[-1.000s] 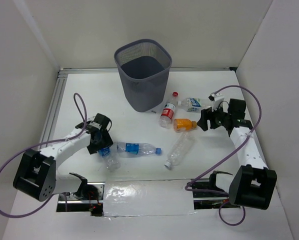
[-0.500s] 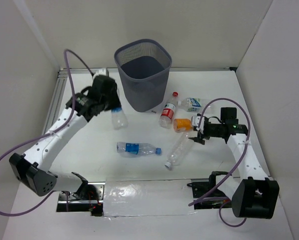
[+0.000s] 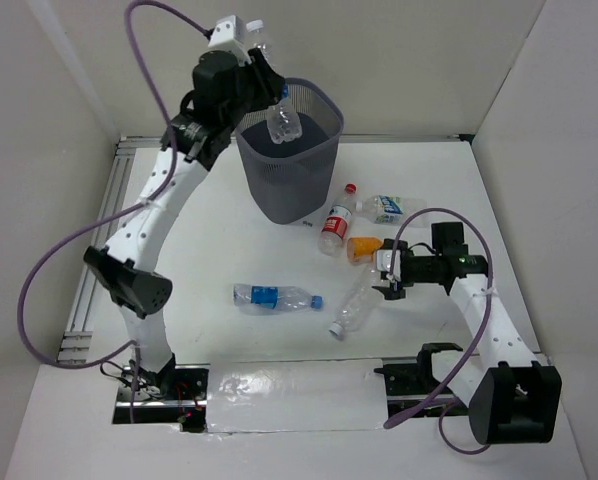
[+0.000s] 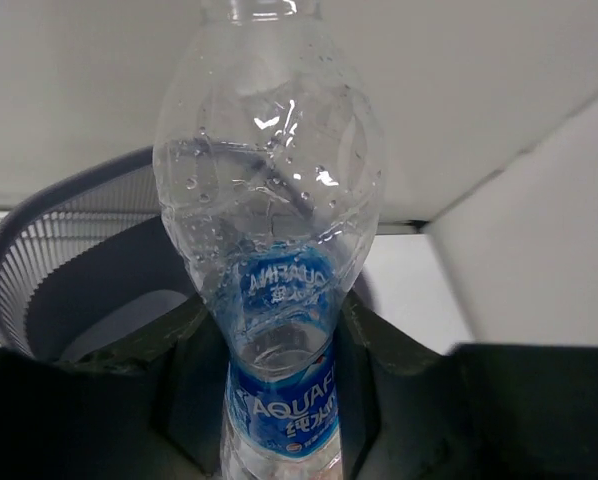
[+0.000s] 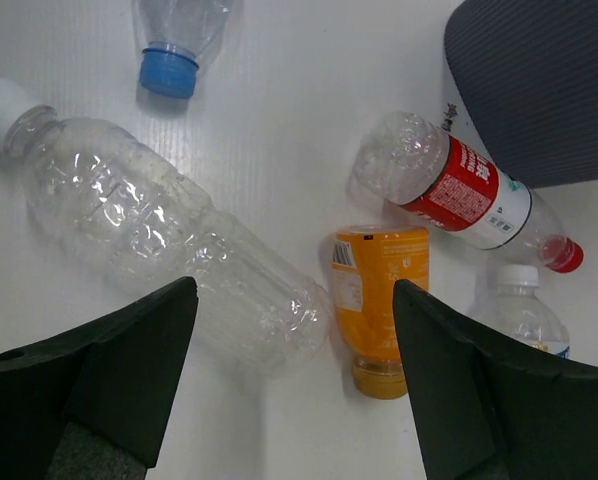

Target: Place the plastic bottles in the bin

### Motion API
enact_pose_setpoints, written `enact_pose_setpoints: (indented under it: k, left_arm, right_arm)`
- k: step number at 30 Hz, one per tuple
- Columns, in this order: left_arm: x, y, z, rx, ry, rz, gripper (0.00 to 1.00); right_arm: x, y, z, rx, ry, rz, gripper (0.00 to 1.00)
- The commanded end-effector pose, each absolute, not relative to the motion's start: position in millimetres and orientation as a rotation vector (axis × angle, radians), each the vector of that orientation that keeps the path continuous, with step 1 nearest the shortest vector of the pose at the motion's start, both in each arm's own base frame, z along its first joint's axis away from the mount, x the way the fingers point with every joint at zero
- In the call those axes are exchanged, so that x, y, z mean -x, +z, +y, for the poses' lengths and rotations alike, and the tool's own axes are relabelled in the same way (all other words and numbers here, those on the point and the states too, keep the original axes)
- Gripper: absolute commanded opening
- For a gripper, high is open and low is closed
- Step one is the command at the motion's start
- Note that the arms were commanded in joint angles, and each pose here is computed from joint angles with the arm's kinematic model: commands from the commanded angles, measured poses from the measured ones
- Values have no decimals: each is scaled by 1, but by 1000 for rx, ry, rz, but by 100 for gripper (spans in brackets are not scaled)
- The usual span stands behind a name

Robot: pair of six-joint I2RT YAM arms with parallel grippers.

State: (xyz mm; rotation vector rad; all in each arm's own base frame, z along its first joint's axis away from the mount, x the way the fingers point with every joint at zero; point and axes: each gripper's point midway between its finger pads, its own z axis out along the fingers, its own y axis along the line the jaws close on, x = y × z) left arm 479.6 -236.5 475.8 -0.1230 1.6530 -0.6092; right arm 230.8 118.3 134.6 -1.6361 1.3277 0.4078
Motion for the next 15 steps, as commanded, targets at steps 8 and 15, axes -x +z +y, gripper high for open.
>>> enact_pose_setpoints:
  k: [8,15]
  left_arm:
    - [-544,453,-216,190,-401,1593,100]
    - [-420,481,-229,-95,-458,1608,100]
  right_arm:
    - [-208,99,126,2063,304,969,91]
    - [-213,49,127,2301,276,847,91]
